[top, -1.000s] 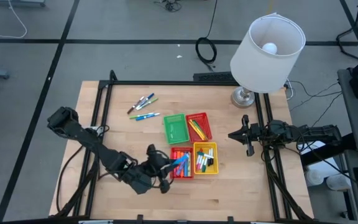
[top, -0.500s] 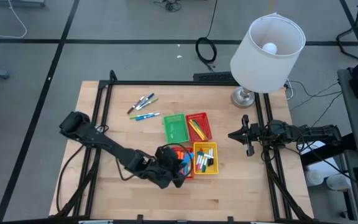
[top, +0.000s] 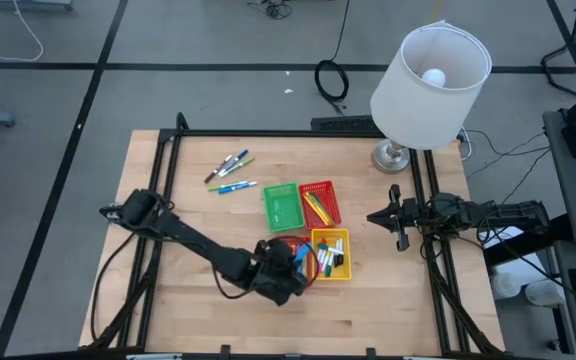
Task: Pick & Place Markers
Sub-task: Put the large blue highlighter into the bottom red bin, then put the blue marker pen into the green bin
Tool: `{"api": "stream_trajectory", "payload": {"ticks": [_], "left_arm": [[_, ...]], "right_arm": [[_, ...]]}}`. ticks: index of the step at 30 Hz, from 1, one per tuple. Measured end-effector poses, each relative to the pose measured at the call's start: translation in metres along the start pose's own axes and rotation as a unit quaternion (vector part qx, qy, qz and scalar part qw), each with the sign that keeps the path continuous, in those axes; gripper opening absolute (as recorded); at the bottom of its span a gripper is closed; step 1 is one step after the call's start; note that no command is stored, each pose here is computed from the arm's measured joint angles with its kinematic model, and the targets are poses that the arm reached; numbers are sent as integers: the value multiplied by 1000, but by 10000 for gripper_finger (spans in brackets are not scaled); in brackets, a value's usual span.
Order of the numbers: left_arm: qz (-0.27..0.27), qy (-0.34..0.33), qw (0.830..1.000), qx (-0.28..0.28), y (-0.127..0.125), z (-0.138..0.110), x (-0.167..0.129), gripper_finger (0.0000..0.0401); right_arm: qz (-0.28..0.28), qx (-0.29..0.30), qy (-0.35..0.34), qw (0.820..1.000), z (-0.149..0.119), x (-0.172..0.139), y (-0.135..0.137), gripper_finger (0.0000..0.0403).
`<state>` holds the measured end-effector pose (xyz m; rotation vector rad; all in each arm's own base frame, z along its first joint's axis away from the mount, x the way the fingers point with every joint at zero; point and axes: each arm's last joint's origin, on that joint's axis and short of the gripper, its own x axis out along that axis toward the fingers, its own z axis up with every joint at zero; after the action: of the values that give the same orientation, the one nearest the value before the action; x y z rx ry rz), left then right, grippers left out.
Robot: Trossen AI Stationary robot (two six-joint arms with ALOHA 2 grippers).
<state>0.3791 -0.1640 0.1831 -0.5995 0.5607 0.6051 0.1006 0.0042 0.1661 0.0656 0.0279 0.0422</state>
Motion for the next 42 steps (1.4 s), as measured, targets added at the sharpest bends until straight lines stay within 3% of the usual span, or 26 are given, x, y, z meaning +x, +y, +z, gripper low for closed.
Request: {"api": "stream_trajectory", "payload": {"ticks": [12, 20, 23, 33, 42], "left_arm": [[0, 7, 1000, 2, 1, 1, 2, 91], [-23, 55, 998, 24, -1, -2, 1, 95], [-25, 56, 998, 28, -1, -4, 0, 115], [-22, 55, 998, 36, -1, -4, 0, 236], [-19, 50, 996, 65, 3, 10, -1, 262]], "right_arm": [[0, 0, 0, 1000, 0, 0, 0, 18], [0, 0, 0, 1000, 0, 0, 0, 18], [0, 0, 0, 1000, 0, 0, 0, 18], [0, 0, 0, 1000, 0, 0, 0, 18], [0, 0, 0, 1000, 0, 0, 0, 18]]}}
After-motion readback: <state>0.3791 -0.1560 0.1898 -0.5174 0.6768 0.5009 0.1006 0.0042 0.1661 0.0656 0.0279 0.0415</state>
